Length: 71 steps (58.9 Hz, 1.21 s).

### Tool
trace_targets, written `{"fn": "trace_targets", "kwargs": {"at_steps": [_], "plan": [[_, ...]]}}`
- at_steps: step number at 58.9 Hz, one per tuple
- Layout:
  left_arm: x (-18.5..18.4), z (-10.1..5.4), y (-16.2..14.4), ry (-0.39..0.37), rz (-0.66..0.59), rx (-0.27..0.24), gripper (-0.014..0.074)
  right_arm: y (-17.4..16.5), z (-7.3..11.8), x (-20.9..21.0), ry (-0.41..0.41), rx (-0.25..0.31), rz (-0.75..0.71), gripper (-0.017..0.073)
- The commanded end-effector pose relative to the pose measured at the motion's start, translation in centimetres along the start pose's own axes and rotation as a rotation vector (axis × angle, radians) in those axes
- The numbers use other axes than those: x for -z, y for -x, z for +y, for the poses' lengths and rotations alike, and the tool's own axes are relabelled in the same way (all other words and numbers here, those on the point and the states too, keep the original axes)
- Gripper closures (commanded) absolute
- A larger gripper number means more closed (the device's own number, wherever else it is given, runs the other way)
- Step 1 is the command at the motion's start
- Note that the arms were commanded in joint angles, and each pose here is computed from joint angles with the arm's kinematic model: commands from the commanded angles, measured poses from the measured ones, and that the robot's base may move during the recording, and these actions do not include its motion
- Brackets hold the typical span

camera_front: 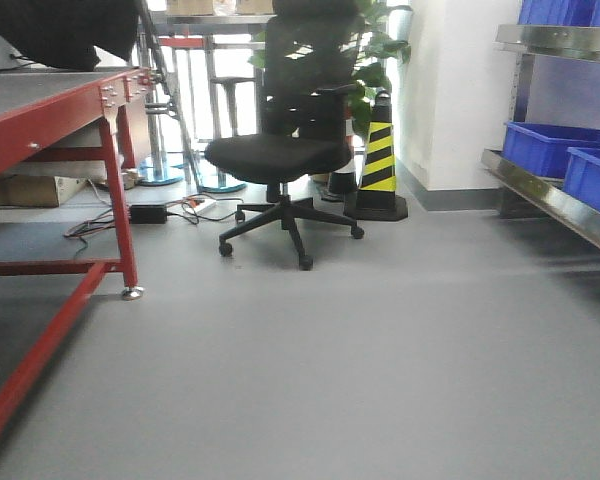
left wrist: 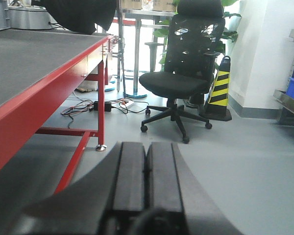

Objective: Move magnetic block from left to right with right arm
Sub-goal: 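Carry the cube in the right gripper while driving past the chair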

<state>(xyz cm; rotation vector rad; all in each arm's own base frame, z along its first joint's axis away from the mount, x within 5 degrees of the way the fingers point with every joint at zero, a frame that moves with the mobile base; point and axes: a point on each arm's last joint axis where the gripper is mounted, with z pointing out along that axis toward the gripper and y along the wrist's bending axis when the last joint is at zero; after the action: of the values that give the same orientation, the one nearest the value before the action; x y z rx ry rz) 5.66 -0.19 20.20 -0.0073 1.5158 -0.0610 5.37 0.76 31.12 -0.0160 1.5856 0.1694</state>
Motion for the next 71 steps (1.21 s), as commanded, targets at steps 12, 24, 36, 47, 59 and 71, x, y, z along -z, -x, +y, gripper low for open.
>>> {"fn": "trace_targets", "kwargs": {"at_steps": [12,24,36,47,59,71], "plan": [[0.04,-0.05,0.51,-0.008,-0.083,0.005,0.0710,1.57,0.05,0.11,-0.003,0.001,-0.104,0.0252],[0.04,-0.05,0.51,-0.008,-0.083,0.005,0.0710,1.57,0.05,0.11,-0.003,0.001,-0.104,0.0252],[0.04,-0.05,0.51,-0.008,-0.083,0.005,0.0710,1.57,0.05,0.11,-0.003,0.001,-0.104,0.0252],[0.04,-0.05,0.51,-0.008,-0.083,0.005,0.0709,1.57,0.05,0.11,-0.003,0.001,-0.104,0.0252],[0.04,-0.05,0.51,-0.008,-0.083,0.005,0.0710,1.56,0.05,0.11,-0.003,0.001,-0.104,0.0252],[0.04,-0.05,0.51,-0.008,-0.083,0.005,0.0709,1.56,0.05,0.11,-0.003,0.001,-0.104,0.0252]]}}
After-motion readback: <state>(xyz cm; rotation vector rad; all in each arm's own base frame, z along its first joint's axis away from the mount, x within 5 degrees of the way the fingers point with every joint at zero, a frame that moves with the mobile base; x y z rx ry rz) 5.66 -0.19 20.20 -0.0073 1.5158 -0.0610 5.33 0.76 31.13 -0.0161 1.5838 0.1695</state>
